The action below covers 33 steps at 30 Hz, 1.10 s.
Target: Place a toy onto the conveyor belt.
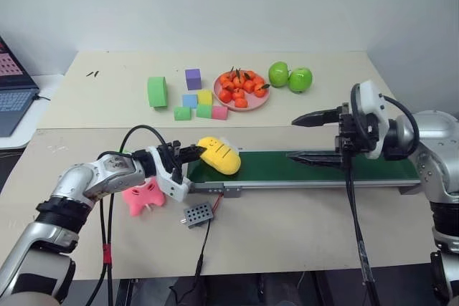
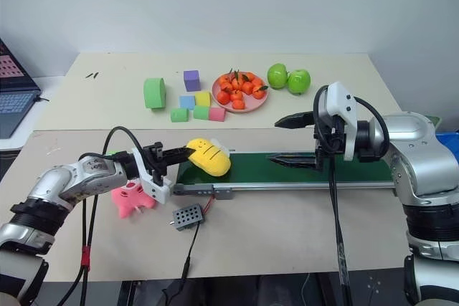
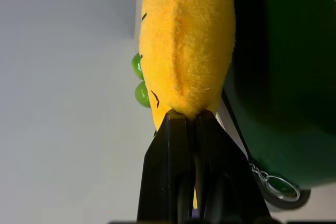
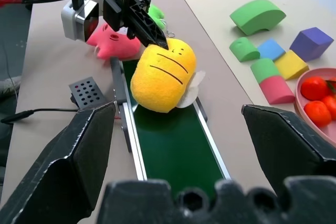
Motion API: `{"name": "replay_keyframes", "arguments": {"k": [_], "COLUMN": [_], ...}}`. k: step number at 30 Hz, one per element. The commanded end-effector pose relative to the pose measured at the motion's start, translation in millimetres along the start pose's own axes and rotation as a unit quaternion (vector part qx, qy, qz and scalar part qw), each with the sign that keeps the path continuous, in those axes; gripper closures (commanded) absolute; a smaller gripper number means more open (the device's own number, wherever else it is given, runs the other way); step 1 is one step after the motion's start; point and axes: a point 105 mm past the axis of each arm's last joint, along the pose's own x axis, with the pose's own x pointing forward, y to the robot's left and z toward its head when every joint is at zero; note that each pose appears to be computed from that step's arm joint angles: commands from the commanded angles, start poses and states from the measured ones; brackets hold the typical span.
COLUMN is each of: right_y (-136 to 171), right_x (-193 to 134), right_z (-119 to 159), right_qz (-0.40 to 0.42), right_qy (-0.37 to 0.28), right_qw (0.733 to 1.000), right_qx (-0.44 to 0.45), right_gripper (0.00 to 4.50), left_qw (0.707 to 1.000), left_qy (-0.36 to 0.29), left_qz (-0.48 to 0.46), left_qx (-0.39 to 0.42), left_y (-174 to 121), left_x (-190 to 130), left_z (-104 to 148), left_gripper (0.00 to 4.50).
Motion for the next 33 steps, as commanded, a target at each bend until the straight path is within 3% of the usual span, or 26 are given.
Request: {"name": "replay_keyframes", "arguments": {"k": [1,3,6,14,16,19,22,24,26,29,33], "right_y": [1.5,1.7,1.3,-1.8,-2.8,-4.0,-6.7,-9.7,-12.0,-15.2,-19.1], "right_x": [-9.0,-9.6,-10.0,-6.9,-5.6,-4.9,-6.2,-9.3,-12.3,-21.2,-29.9], "right_z": [12.5,12.4,12.5,11.0,11.5,11.7,12.5,13.0,12.5,7.8,8.3], "right_qz": [-0.013,-0.016,-0.019,-0.015,-0.012,-0.007,-0.007,-0.013,-0.019,-0.036,-0.061], "right_qy": [-0.008,-0.007,-0.007,-0.007,-0.008,-0.008,-0.008,-0.004,0.001,0.022,0.026], "right_qw": [1.000,1.000,1.000,1.000,1.000,1.000,1.000,1.000,0.999,0.999,0.997], "right_qx": [-0.020,-0.019,-0.019,-0.020,-0.022,-0.024,-0.025,-0.027,-0.028,-0.027,-0.027], "right_gripper": [0.00,0.00,0.00,0.00,0.00,0.00,0.00,0.00,0.00,0.00,0.00], "left_qw": [1.000,1.000,1.000,0.993,0.987,0.964,0.904,0.819,0.758,0.729,0.729], "left_qy": [0.004,0.000,0.001,-0.083,-0.092,-0.079,-0.073,-0.073,-0.085,-0.105,-0.103], "left_qz": [0.007,0.005,0.003,0.008,0.026,0.054,0.018,-0.019,-0.067,-0.116,-0.105], "left_qx": [0.008,0.003,-0.020,-0.088,-0.126,-0.247,-0.421,-0.568,-0.643,-0.666,-0.669], "left_y": [6.6,6.2,5.5,23.1,40.6,70.6,74.5,76.6,76.9,90.6,105.6], "left_x": [2.6,3.6,4.5,-3.7,-8.3,-13.0,-16.2,-21.9,-27.7,-41.7,-46.2], "left_z": [-5.3,-4.6,-5.0,20.0,20.1,6.3,-1.9,-5.3,4.3,22.2,20.8], "left_gripper": [4.49,4.49,3.67,0.53,0.01,0.01,0.01,0.01,0.01,0.01,0.01]}}
